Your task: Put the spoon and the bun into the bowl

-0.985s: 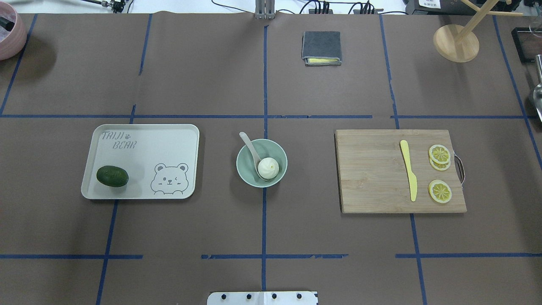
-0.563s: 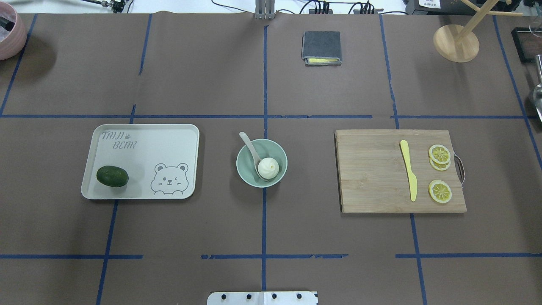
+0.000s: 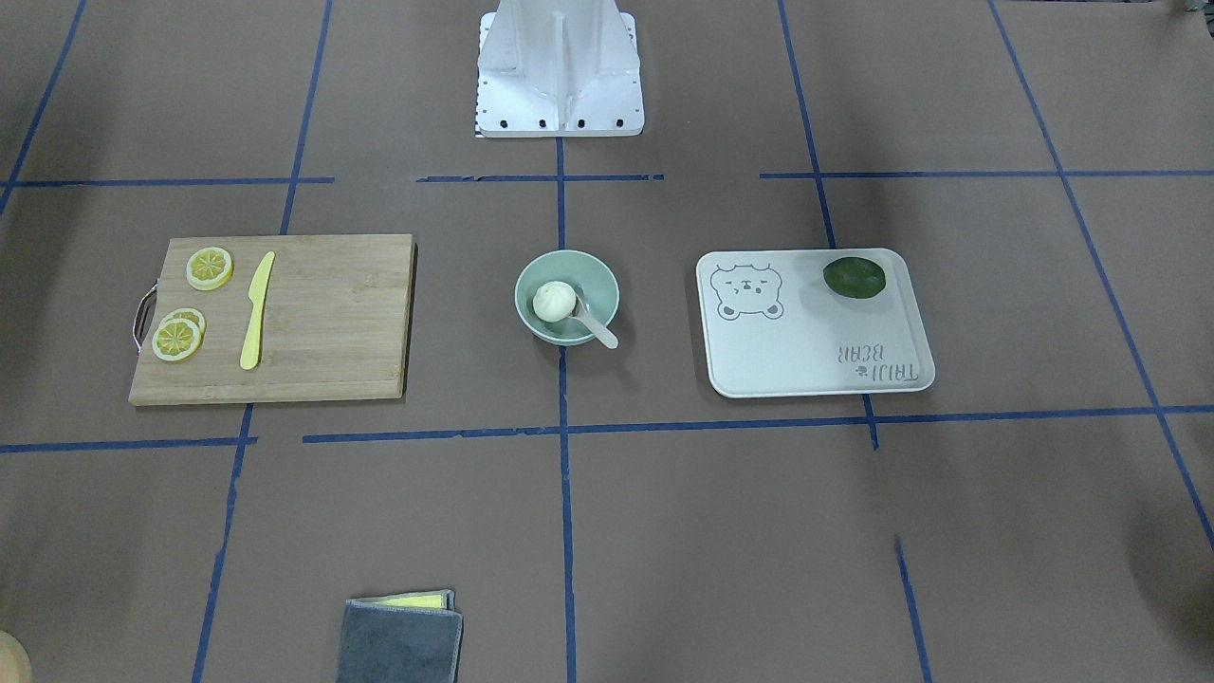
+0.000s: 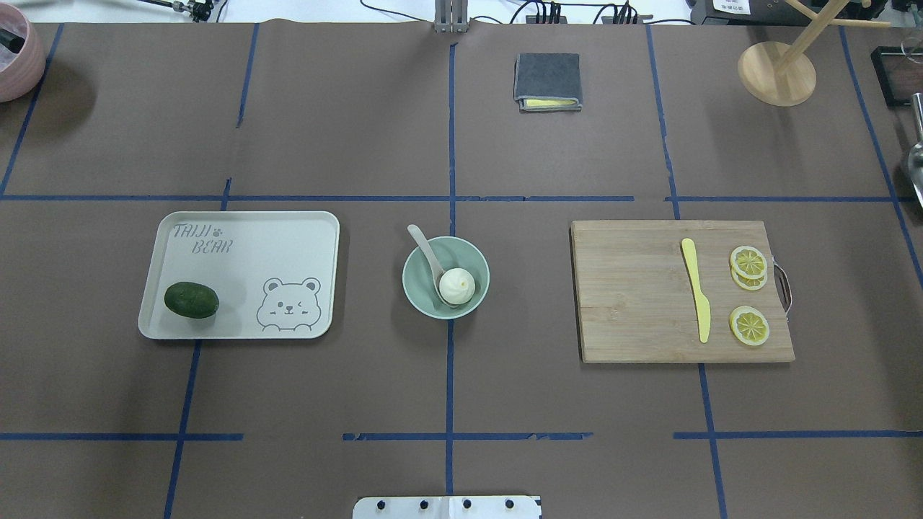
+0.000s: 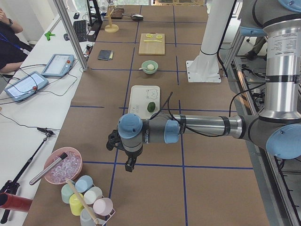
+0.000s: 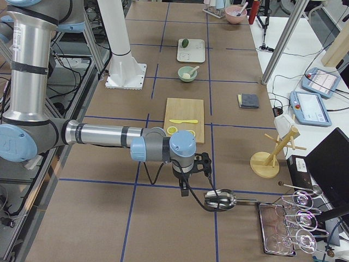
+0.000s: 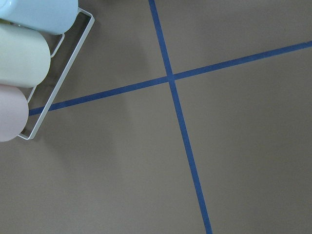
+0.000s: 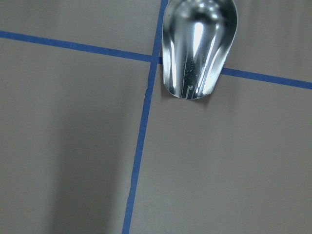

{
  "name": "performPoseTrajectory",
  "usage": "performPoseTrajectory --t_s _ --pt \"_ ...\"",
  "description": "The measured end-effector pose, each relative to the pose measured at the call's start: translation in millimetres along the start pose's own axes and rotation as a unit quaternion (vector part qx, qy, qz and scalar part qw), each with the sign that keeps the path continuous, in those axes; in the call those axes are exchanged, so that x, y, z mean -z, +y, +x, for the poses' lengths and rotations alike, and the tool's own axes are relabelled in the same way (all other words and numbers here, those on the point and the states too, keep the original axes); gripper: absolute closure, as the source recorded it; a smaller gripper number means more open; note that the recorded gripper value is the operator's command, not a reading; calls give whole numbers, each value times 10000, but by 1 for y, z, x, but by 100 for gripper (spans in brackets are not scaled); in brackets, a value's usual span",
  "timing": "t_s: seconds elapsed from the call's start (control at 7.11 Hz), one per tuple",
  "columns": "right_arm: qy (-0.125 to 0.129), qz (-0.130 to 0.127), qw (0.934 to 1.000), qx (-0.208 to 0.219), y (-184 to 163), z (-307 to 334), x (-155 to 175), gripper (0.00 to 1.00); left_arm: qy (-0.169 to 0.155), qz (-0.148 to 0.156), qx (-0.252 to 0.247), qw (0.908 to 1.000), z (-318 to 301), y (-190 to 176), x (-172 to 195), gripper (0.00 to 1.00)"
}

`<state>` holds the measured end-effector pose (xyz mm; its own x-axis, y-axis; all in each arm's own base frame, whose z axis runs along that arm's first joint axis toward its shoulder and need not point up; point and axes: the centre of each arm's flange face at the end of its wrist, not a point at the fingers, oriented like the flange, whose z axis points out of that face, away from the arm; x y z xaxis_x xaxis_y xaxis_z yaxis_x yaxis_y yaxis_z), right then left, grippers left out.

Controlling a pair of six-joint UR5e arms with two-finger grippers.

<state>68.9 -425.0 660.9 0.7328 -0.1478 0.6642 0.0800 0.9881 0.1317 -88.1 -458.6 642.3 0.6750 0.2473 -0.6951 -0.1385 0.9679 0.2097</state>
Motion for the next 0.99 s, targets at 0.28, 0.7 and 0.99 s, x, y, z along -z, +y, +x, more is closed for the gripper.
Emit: performPoseTrajectory --t_s 0.28,0.7,0.99 --pt "2 7 10000 10 0 0 0 0 0 0 0 10000 0 0 0 0" --pt "4 19 10000 22 -2 -1 1 0 0 1 0 10000 0 0 0 0" --pt "2 18 10000 27 -3 -1 1 0 0 1 0 10000 0 0 0 0"
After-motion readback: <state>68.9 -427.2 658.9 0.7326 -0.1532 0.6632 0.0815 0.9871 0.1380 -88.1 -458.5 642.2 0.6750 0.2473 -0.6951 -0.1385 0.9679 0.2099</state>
